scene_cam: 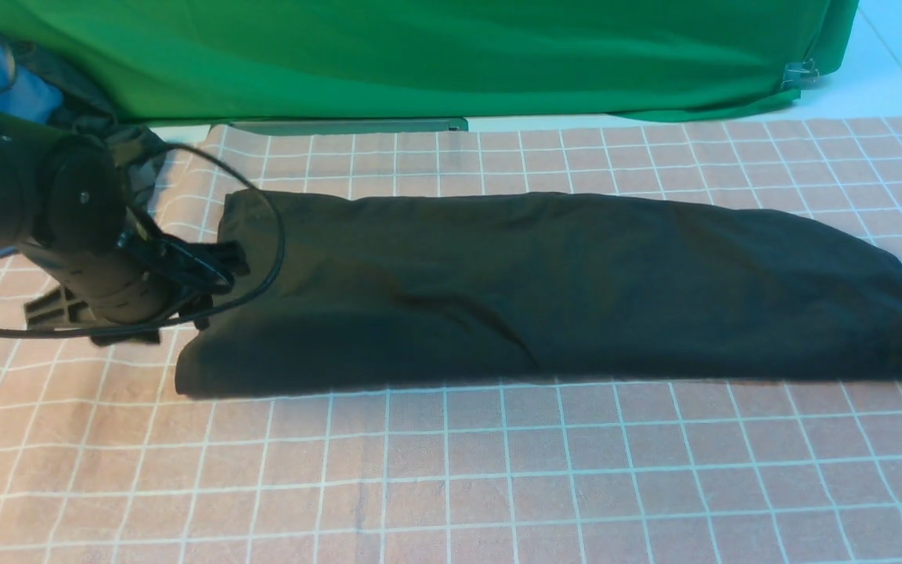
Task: Fold a long-sleeved shirt over a pink coffee tablecloth.
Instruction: 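Pull the folded dark garment lengthwise by its ends to straighten it flat on the table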
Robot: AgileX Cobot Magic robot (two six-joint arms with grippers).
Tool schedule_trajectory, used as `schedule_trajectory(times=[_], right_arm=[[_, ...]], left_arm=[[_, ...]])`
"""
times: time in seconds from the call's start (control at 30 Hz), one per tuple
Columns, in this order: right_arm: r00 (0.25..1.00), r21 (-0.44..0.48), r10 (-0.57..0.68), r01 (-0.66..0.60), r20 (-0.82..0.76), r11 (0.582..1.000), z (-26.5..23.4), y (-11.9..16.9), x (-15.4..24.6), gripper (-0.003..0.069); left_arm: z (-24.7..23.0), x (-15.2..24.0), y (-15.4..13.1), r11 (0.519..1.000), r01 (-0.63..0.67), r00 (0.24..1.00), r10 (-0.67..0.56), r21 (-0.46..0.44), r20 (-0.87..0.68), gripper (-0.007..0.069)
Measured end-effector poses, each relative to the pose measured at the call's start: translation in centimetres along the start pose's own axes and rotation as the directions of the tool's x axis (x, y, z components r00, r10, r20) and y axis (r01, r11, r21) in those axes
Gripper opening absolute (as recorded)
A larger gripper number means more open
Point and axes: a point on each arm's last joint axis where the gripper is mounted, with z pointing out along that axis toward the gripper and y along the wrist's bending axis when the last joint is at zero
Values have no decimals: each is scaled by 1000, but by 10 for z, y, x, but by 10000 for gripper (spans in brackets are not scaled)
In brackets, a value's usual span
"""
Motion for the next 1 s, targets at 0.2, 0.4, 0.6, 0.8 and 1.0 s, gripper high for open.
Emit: schedule_trajectory(times=[0.2, 0.4, 0.6, 0.8, 1.0], right_arm=[[1000, -13, 7, -7, 3, 1000, 0, 1, 0, 358], [1000, -13, 7, -7, 3, 1000, 0, 1, 0, 358], [1000, -13, 7, -7, 3, 1000, 0, 1, 0, 358], [1000, -13, 7, -7, 2, 1000, 0, 1, 0, 357], [1000, -25, 13, -13, -2, 1000, 0, 2, 0, 357]], left_arm=[[27, 3, 7, 999, 44, 995, -46, -23, -88, 514], [42, 9, 1, 999, 25, 988, -21, 23, -152, 457], [45, 12, 1, 999, -12, 984, 17, 32, -179, 102], [29, 8, 9, 1000, -17, 985, 20, 14, -170, 43], [9, 5, 34, 998, 5, 982, -16, -59, -190, 44]])
